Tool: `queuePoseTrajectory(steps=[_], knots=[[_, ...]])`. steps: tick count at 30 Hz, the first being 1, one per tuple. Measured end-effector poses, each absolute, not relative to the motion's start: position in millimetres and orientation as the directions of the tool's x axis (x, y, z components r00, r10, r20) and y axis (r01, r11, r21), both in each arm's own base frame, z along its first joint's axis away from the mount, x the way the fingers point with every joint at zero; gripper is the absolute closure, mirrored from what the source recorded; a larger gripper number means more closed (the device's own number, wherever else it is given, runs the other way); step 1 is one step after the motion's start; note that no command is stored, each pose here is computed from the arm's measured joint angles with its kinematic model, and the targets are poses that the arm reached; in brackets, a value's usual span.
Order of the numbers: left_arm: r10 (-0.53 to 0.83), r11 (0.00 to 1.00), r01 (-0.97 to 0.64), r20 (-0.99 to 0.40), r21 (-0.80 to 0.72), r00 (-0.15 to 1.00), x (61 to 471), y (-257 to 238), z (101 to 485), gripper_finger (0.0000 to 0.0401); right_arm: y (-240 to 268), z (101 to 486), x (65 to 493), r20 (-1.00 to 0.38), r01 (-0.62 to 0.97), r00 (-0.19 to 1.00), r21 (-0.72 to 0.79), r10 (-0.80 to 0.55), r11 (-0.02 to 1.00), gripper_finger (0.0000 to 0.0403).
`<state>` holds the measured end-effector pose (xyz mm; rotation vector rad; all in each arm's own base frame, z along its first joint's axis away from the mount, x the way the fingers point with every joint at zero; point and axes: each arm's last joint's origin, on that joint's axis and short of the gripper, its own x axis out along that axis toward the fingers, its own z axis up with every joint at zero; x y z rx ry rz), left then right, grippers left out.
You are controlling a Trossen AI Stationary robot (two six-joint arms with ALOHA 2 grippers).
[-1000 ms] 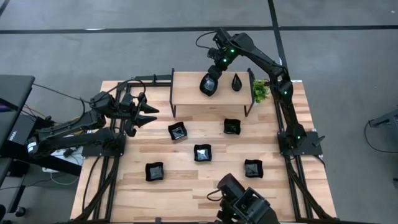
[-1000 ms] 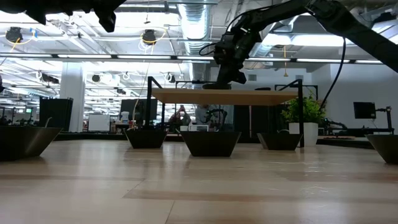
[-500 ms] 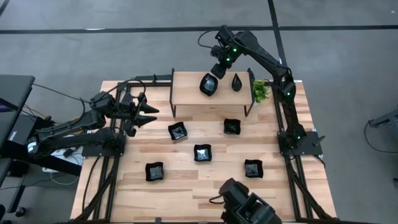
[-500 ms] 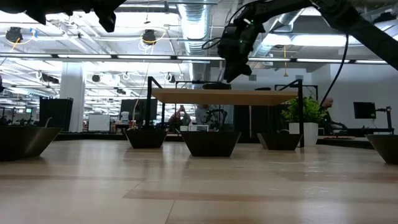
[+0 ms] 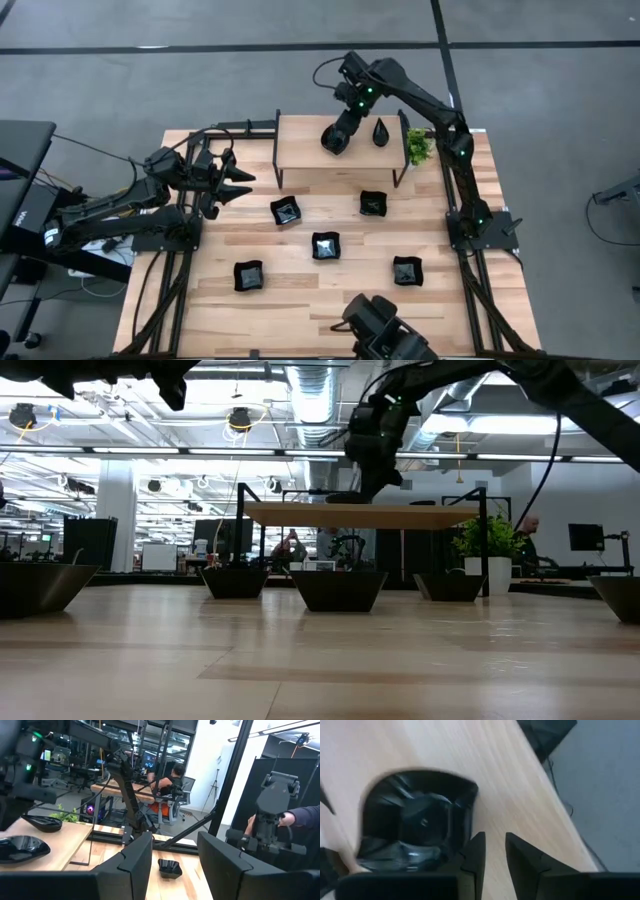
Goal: Pick & Place Mini shaped plates
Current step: Stack the leaf-shaped plate on top of the leaf-shaped plates on the shelf, then put the distorted square plate on top of the shelf
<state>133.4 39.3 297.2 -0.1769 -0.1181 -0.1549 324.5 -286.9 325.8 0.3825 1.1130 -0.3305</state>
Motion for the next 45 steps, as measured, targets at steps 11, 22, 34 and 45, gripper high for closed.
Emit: queuePoseTrajectory(steps=[11,22,34,45], knots=[[-0.144,0.972,0.165,0.135,-0.169,0.98,133.3,39.3,297.6,0.0242,-284.4,335.3,316.2,-0.92,0.475,0.359,0.034,-0.158,0.879,0.0337],[-0.143,0.965,0.169,0.134,-0.202,0.981,133.3,39.3,297.6,0.0242,-214.3,394.0,299.2,-0.848,0.22,0.521,0.245,0.099,0.944,0.0337],[-0.288,0.916,0.31,0.12,-0.254,0.95,132.5,35.1,297.1,0.0242,-175.9,429.0,272.6,-0.842,0.169,0.532,0.211,0.091,0.963,0.0337],[-0.297,0.913,0.319,0.119,-0.254,0.947,132.8,33.9,297.0,0.0242,-163.0,390.0,222.3,-0.659,0.195,0.749,0.321,0.071,0.927,0.0337]])
